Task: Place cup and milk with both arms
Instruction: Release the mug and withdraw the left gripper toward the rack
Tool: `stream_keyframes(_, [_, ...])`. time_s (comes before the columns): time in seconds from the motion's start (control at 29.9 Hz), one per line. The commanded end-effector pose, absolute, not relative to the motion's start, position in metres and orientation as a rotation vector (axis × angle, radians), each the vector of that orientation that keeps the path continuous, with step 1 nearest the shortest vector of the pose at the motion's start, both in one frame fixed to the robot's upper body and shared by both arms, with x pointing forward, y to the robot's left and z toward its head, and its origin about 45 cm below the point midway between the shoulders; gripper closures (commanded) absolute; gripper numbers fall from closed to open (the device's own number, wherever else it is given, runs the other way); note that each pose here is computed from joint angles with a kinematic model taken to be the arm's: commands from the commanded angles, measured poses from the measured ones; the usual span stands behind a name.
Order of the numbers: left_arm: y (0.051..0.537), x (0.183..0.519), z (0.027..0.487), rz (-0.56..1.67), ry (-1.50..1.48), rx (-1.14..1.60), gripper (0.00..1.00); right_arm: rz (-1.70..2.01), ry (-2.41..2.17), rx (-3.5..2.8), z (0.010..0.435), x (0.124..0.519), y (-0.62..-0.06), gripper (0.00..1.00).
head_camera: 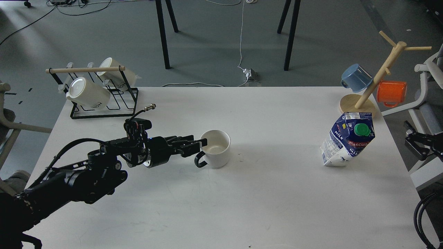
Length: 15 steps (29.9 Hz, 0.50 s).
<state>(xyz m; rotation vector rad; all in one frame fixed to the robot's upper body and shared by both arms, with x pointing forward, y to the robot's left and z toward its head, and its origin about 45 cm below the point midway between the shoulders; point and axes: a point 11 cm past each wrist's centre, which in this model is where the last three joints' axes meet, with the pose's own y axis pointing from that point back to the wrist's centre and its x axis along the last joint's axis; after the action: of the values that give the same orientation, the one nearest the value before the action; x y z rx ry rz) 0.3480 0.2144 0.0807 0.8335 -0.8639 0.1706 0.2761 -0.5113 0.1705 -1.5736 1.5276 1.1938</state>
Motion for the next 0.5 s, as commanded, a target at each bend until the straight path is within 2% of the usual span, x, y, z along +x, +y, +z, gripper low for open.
stream_keyframes(0.0, [0.222,0.355,0.102,0.314,-0.771,0.744,0.13,1.237,1.558,-1.544,0.157,0.258,-0.514,0.02])
stream_keyframes(0.13, [0.245,0.363,0.126,0.527,-0.619,0.628,0.12,1.323,1.577,-1.467,0.132,0.226,-0.512,0.02])
stream_keyframes(0.23, [0.266,0.362,0.141,0.637,-0.457,0.530,0.11,1.400,1.533,-1.418,0.110,0.203,-0.489,0.01])
stream_keyframes(0.47, [0.311,0.351,0.180,0.778,-0.149,0.242,0.11,1.575,1.376,-1.347,0.063,0.192,-0.412,0.01])
